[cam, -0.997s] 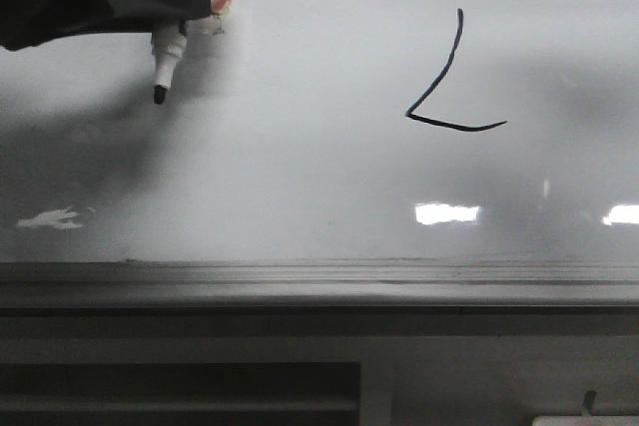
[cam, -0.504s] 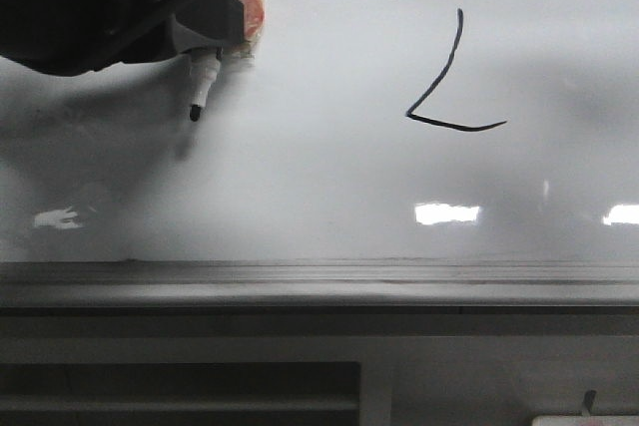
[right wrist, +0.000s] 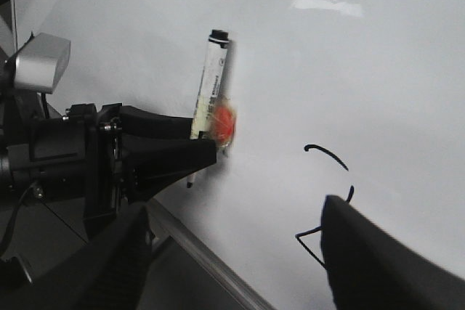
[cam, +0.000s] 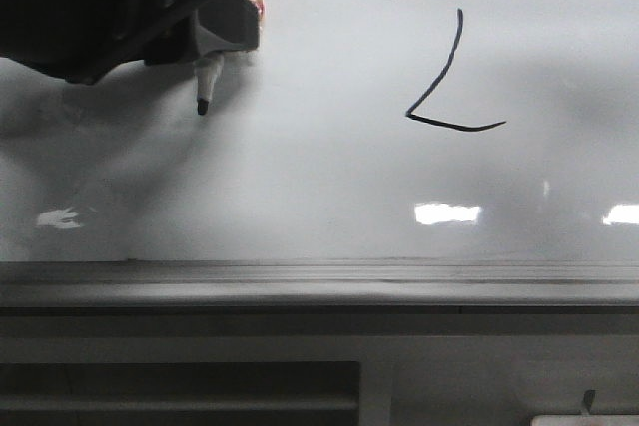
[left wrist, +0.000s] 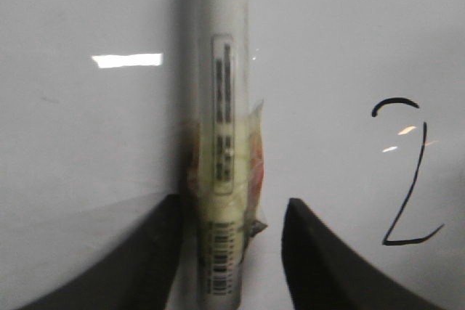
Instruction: Write number 2 on whiteboard
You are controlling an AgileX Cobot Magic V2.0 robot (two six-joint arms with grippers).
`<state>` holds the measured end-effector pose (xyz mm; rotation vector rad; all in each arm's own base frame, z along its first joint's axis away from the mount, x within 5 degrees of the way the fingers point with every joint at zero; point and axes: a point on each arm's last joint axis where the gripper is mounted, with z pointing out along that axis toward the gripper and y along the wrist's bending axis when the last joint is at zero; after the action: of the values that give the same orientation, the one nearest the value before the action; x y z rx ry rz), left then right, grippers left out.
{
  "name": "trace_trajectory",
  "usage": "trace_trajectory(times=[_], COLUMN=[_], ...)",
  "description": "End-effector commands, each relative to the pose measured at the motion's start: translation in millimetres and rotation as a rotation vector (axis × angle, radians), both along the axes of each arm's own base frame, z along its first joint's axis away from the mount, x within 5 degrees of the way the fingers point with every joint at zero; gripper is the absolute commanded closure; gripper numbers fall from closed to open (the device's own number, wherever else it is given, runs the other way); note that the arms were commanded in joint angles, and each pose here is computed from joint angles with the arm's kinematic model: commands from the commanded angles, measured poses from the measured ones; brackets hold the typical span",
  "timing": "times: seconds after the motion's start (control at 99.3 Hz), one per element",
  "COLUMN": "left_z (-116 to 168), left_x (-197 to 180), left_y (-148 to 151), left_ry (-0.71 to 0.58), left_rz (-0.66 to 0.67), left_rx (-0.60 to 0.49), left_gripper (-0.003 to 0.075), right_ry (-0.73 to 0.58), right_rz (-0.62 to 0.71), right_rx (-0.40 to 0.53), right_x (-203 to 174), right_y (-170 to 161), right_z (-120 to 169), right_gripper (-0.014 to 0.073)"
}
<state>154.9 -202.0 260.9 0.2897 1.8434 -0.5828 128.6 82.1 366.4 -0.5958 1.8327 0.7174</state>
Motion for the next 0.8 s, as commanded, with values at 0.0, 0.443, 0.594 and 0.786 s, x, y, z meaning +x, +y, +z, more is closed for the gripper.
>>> trace_trajectory(times=[0.0, 0.443, 0.594, 0.786], left_z=[16.8, 75.1, 85.2, 75.8], left_x=[2.8, -37.0, -53.8, -78.0], left_y=[1.4, 40.6, 63.8, 91.7], left_ry=[-0.056, -0.318, -0.411, -0.429], left_rz=[0.032, -0.219, -0.263, -0.350], left_rx=[-0.054, 0.046, 0.046, -0.001], left_gripper=[0.0264, 0.0367, 0.0738, 0.0741], right_ry=[-0.038, -0.206, -0.236, -0.285], right_rz=[-0.034, -0.149, -0.223, -0.292], right_rx=[0.056, 0.094, 0.112, 0.122], right_x=[0.6, -24.4, -38.2, -63.3], right_y=[-1.8, -17.4, -26.9, -39.0], right_z=[12.8, 23.4, 0.2, -42.9], right_gripper=[0.0149, 0.0582, 0.0662, 0.0664])
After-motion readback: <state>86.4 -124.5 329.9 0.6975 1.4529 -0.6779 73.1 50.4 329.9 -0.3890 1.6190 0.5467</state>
